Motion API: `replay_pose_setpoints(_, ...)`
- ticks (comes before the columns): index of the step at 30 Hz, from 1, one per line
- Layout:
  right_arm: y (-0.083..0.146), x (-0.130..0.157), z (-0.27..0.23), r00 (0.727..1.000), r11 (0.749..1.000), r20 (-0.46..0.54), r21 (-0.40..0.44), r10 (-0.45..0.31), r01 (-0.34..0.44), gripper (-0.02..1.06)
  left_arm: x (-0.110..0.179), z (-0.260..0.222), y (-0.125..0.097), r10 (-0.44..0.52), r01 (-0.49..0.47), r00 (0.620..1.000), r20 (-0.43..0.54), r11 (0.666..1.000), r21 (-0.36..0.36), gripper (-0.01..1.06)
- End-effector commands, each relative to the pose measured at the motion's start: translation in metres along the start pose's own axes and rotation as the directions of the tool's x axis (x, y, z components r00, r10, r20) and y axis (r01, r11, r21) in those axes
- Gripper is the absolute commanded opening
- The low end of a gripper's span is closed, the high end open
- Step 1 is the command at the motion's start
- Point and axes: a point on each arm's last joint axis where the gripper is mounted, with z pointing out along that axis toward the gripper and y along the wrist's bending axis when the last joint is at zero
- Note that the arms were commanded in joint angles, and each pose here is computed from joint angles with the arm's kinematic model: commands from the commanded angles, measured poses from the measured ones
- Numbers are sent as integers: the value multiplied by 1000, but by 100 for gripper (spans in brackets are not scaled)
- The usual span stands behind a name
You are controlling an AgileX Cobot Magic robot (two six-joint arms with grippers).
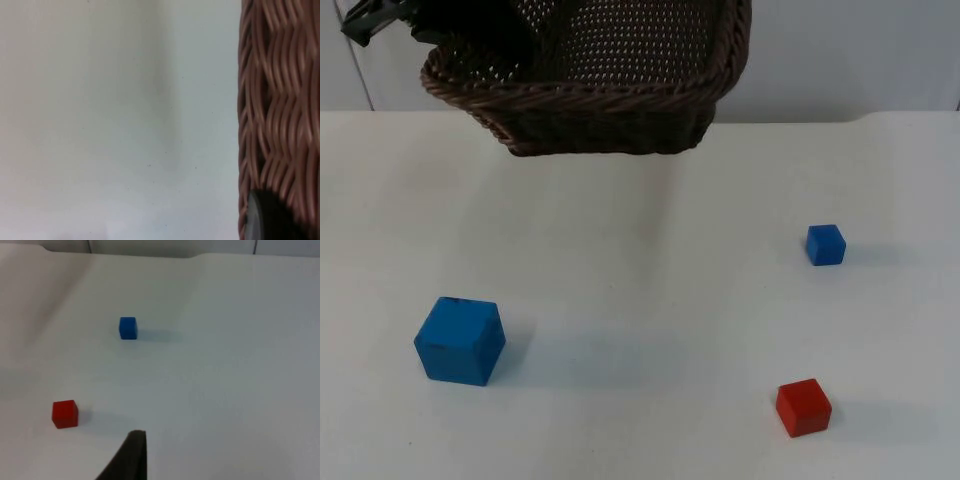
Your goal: Pick up the basket with the left hand and place the largest block into the basket with the right hand.
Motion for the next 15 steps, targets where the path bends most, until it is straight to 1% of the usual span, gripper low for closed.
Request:
replay_pose_setpoints(1,2,-1,0,1000,1000,13,-19,0,0,105,-2,-6,-5,-12,11,999,31,1000,19,0)
replay_pose_setpoints(3,2,-1,0,1000,1000,15,-19,-1,2,105,-2,-6,-5,-10,10,999,30,1000,18,0)
replay_pose_setpoints(6,2,-12,8,999,1000,-51,-19,-7,6,105,-2,-6,-4,-4,4,1000,27,1000,7,0)
replay_pose_setpoints(7,2,-12,8,999,1000,-51,-19,-7,6,105,-2,-6,-4,-4,4,1000,27,1000,7,0)
replay_pose_setpoints(8,2,-18,11,997,1000,-73,-20,-19,18,105,-2,-6,-4,-4,4,1000,27,1000,7,0)
replay_pose_setpoints(9,2,-25,15,994,999,-94,-26,-48,46,105,-2,-6,-4,-4,4,1000,27,1000,7,0)
replay_pose_setpoints(11,5,-39,24,988,993,-116,-61,-105,98,105,-2,-6,-4,-4,4,1000,27,1000,7,0)
replay_pose_setpoints(13,9,-55,34,985,989,-126,-111,-115,101,105,-2,-6,-4,-4,4,1000,27,1000,7,0)
replay_pose_setpoints(14,9,-55,34,985,989,-126,-111,-115,101,105,-2,-6,-4,-4,4,1000,27,1000,7,0)
replay_pose_setpoints(15,12,-63,42,984,985,-138,-144,-115,95,105,-2,-6,-4,-4,4,1000,27,1000,7,0)
